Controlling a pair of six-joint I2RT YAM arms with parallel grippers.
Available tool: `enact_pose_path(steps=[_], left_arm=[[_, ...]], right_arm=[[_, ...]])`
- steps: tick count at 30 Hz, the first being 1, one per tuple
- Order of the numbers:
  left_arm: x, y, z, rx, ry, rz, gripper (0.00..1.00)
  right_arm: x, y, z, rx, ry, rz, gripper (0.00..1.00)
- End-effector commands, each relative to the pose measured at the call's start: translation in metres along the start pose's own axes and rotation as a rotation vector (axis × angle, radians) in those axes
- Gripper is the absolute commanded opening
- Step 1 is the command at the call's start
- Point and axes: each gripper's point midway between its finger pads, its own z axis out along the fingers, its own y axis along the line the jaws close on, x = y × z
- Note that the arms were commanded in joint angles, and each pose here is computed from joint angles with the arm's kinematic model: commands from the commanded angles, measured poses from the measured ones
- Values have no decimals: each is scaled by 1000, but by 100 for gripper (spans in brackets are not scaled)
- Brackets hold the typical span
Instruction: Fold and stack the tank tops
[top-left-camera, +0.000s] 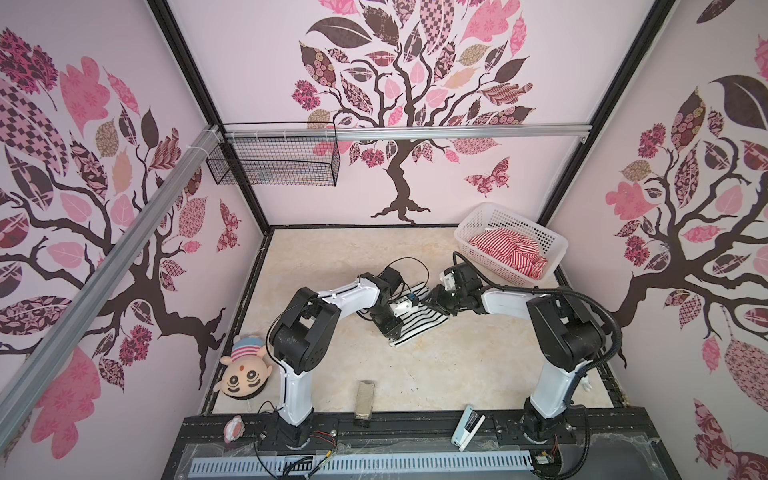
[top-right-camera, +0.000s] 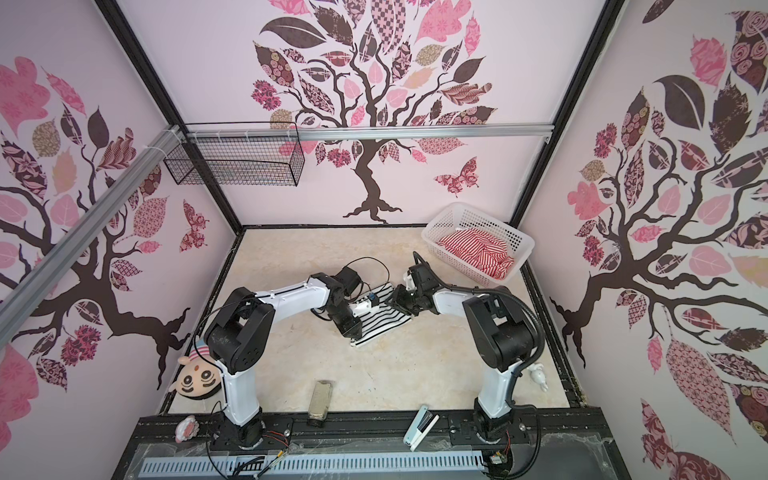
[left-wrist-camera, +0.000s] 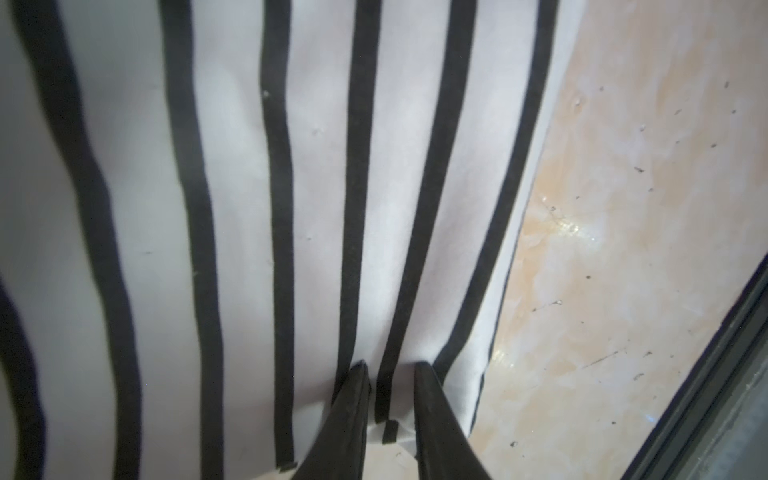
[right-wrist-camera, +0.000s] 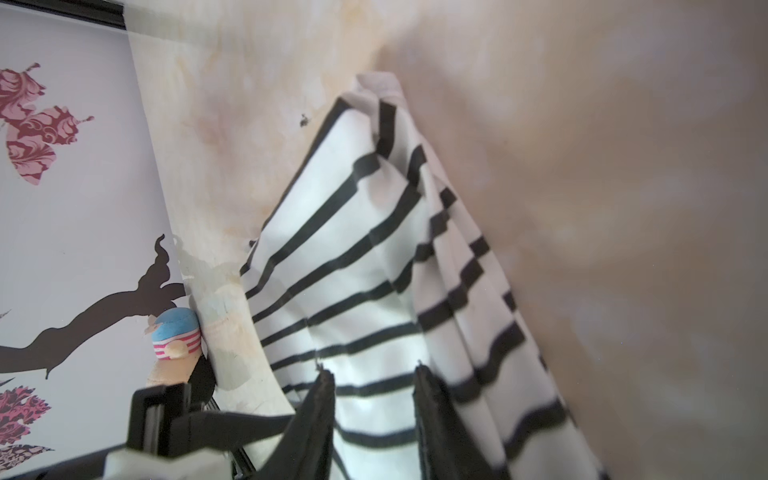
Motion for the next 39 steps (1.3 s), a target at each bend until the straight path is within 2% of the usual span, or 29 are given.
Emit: enact_pose_path(steps=[1, 6, 10, 14, 17, 21, 27, 33, 39], left_arm=[[22, 28, -5, -117, 72, -26, 24], [32, 73, -23, -228, 92, -103, 24], [38, 111, -40, -310, 102, -179, 24], [-1, 87, -69, -231, -64, -156, 25], [-36, 59, -81, -185, -157, -103, 25], [-73, 32, -71, -131, -217, -44, 25], [-95, 22, -32, 6, -153, -87, 25], [-86, 31, -5, 11, -89, -117, 25], [-49, 56, 5, -99, 4, -152, 24]], right_arm=[[-4, 16, -35, 9, -69, -38, 40], [6, -7, -57, 157, -88, -42, 42], [13, -23, -73, 225, -129, -46, 43], [17, -36, -86, 289, -164, -43, 44], [18, -47, -95, 348, -189, -38, 50], [23, -53, -99, 363, -192, -31, 52], [26, -53, -109, 367, -212, -27, 52], [28, -54, -113, 371, -220, -23, 52], [28, -52, -113, 363, -219, -22, 52]])
